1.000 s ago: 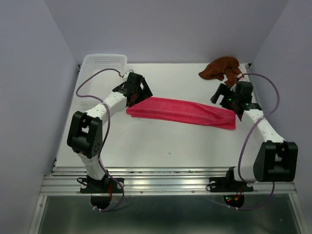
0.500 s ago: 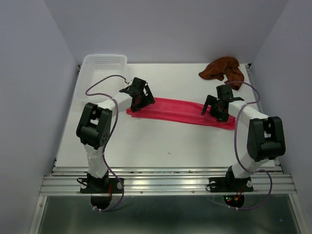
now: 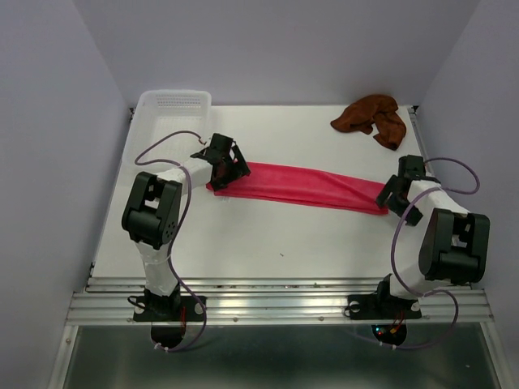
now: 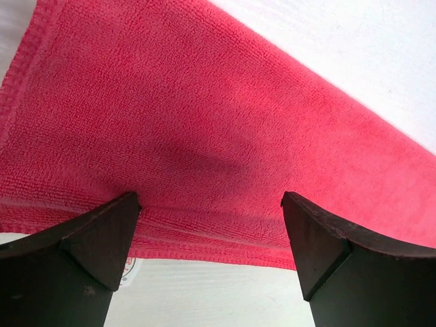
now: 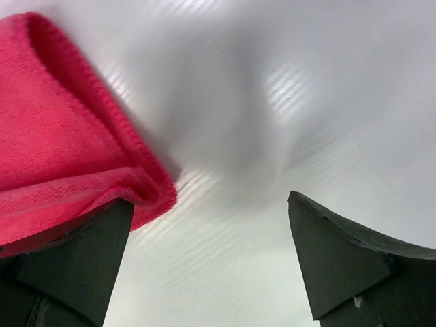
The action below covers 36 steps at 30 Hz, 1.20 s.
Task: Roll the towels
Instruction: Fold the towel
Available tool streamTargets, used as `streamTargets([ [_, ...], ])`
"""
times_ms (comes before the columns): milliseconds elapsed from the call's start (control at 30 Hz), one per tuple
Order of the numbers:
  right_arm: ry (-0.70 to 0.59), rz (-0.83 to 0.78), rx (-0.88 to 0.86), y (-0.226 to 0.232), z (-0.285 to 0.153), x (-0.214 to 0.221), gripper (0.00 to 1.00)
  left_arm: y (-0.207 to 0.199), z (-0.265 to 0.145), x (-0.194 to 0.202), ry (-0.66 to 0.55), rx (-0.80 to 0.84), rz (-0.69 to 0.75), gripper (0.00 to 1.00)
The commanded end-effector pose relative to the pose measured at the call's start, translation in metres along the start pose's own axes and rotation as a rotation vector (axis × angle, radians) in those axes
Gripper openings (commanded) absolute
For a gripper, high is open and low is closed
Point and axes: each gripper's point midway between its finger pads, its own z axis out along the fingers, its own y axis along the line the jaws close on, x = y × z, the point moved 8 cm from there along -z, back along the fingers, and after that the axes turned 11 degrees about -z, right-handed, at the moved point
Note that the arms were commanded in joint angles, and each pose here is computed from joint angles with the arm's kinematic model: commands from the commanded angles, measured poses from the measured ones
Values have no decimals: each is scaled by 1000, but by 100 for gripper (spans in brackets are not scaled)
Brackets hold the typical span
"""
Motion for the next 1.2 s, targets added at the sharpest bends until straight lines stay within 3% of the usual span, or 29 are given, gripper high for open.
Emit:
streamTargets([
  [0,-41,44,165,-19,-13,-7,100,21,-6,4,15,-78,24,99],
  [267,-76,75,455,-47,-35,-21,100,17,-10,2,14,-54,26,99],
  [333,-119,78,350,-40,-46,-31,100,17,-11,3,15,-47,25,99],
  [433,-219,2,-103,-5,-64,-45,100,16,-14,2,9,-39,30,99],
  [567,-300,-45,-399,21,-72,-49,99,16,-14,2,8,-37,31,99],
  [733,-267,-86,-444,36,-55,-63,94,16,-11,1,8,-41,32,99],
  [833,-252,-128,-474,46,-40,-73,82,16,-11,2,13,-45,33,99],
  [1167,-216,-158,-344,49,4,-82,80,17,-11,2,13,-57,37,99],
])
